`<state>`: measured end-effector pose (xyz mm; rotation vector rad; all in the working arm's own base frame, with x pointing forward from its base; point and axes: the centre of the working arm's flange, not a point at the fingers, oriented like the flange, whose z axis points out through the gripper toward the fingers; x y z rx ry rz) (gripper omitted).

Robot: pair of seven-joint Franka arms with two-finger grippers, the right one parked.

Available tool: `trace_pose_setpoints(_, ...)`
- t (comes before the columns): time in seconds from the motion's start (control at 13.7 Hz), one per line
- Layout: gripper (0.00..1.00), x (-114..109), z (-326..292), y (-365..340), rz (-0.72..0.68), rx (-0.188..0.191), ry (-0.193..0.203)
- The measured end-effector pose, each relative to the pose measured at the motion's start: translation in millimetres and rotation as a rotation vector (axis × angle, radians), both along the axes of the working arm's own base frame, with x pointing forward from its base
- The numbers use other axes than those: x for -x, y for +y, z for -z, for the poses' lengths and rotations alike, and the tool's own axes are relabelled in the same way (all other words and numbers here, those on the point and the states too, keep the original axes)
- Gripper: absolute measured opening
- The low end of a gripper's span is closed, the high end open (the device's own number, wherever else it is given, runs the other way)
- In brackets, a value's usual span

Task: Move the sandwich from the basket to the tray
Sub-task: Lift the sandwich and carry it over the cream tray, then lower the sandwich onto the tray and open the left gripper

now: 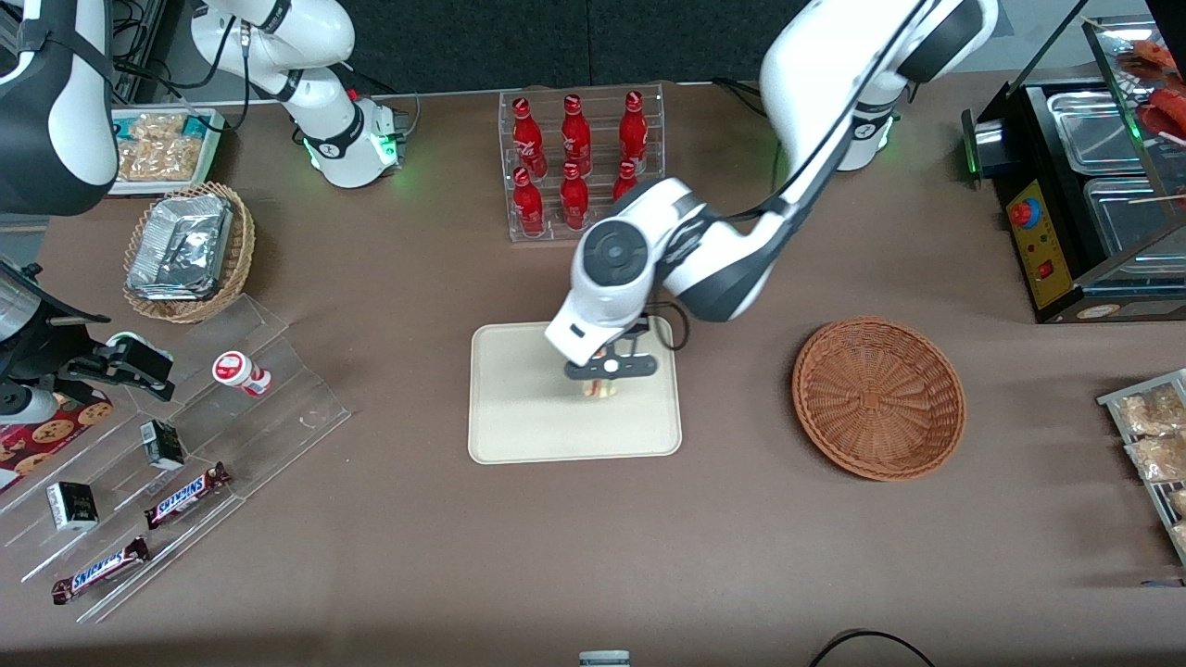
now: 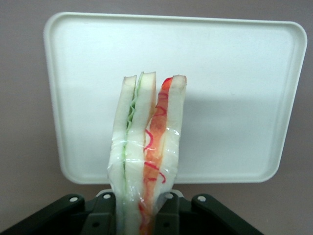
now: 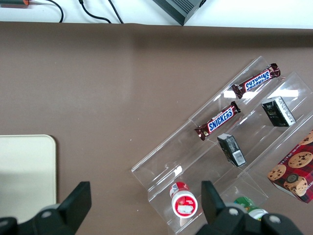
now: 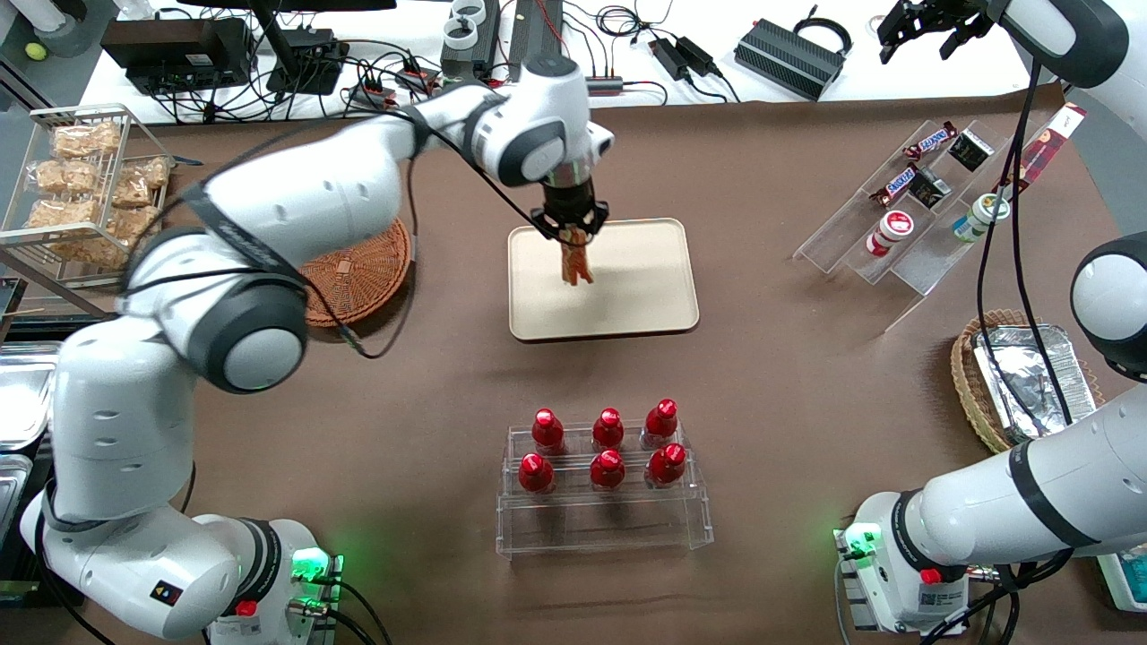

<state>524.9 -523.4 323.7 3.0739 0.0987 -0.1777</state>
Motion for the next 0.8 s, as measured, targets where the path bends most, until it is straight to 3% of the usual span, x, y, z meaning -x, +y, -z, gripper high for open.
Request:
trace_pose_setpoints(0.29,0.17,-1,65,-16,-0.010,0.015,-0.010)
trace_pose_setpoints(0.51,0.17,1,101,-21,-0.035,0.002,-0.033)
trace_pose_setpoints(0.8,0.21,4,113,-27,-0.036,-0.005,-0.050)
